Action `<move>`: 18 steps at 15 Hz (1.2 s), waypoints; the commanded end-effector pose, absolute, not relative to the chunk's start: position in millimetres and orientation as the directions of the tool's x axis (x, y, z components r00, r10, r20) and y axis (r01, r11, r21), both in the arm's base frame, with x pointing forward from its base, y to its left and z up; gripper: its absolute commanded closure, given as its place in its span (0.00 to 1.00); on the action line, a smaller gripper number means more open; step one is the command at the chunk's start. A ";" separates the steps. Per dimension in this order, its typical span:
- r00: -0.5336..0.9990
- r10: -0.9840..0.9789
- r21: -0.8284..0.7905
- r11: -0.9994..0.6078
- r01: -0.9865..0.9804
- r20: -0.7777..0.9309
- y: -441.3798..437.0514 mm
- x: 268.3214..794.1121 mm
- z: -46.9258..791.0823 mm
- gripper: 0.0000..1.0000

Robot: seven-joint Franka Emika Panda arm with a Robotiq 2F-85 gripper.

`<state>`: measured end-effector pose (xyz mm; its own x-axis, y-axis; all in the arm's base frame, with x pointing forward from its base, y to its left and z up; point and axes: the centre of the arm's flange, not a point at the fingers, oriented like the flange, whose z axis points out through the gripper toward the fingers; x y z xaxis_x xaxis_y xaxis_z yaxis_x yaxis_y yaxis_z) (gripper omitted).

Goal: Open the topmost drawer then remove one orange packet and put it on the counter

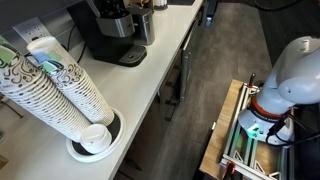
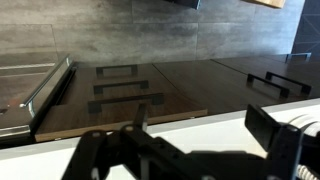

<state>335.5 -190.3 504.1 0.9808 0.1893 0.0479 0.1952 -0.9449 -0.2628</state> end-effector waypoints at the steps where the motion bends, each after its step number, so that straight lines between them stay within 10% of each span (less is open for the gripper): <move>1: 0.988 0.151 -0.369 -0.917 0.153 0.033 -163.0 346.7 469.2 0.00; 18: 0.993 -0.103 -0.549 -0.834 -0.055 0.057 -119.0 374.9 343.0 0.00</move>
<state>374.9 -119.0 343.0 0.9930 -0.1035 0.0572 -0.0553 -0.8340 -0.5490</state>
